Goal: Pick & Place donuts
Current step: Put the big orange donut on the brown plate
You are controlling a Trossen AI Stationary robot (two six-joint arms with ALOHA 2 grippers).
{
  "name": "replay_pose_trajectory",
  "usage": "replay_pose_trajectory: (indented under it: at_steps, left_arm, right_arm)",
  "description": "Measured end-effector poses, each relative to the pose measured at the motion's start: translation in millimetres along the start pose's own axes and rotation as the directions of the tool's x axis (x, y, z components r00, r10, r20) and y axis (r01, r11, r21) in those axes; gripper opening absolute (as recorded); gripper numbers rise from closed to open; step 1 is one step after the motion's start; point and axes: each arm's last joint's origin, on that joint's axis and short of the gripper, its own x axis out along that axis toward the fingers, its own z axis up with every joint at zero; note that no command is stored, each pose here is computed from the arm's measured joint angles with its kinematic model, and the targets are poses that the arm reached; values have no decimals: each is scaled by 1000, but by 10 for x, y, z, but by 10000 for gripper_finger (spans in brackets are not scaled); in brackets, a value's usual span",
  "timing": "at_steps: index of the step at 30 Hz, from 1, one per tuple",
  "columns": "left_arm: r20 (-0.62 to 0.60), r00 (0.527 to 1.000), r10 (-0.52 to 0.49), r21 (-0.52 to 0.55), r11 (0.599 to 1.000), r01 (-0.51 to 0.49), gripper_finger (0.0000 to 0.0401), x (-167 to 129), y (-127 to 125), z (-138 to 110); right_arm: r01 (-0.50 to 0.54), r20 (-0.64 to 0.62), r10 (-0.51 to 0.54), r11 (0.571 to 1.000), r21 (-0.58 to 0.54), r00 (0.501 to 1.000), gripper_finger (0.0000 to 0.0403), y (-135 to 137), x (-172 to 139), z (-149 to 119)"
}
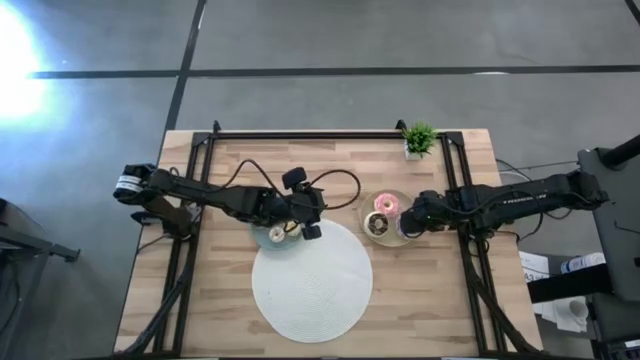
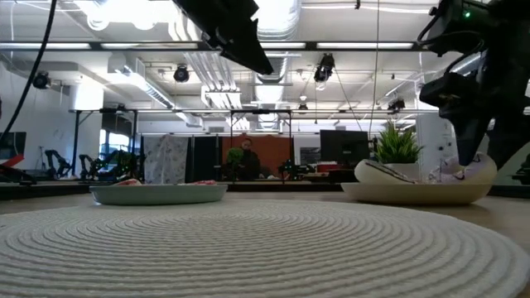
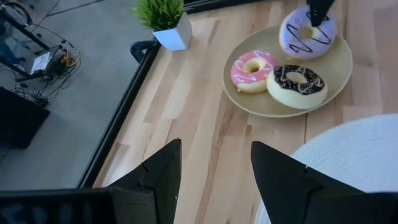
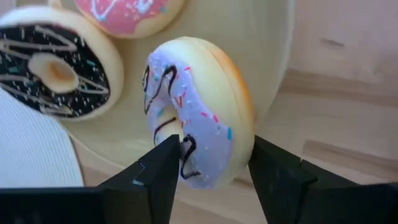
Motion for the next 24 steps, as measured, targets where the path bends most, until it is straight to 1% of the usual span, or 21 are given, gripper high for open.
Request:
replay_pose_trajectory:
  at_steps: [3, 7, 11, 13, 19, 21, 24]
  left_arm:
    - [23, 1000, 1, -20, 1000, 0, 168, -58, 46, 34]
    - [53, 999, 0, -50, 999, 2, 168, -151, 118, 77]
    - [66, 998, 5, -66, 998, 0, 168, -199, 162, 96]
    - [69, 998, 6, -70, 998, -1, 168, -211, 174, 100]
    - [57, 998, 6, -94, 996, -1, 168, -247, 200, 89]
    - [51, 999, 5, -103, 995, 0, 168, -248, 201, 82]
    - [37, 999, 5, -102, 995, -1, 168, -247, 200, 67]
  right_arm:
    - [-4, -7, 4, 1000, -19, 1000, 178, 23, -33, 0]
    - [-32, 65, 33, 999, -16, 997, 178, 102, -91, 38]
    - [-2, 49, 4, 999, -44, 999, 178, 107, -56, 47]
    - [32, 40, -30, 998, -60, 999, 178, 90, -37, 42]
    - [54, 83, -44, 991, -125, 996, 178, 92, -37, 55]
    - [45, 96, -31, 988, -146, 995, 178, 120, -57, 62]
    - [39, 91, -20, 976, -216, 996, 178, 140, -61, 63]
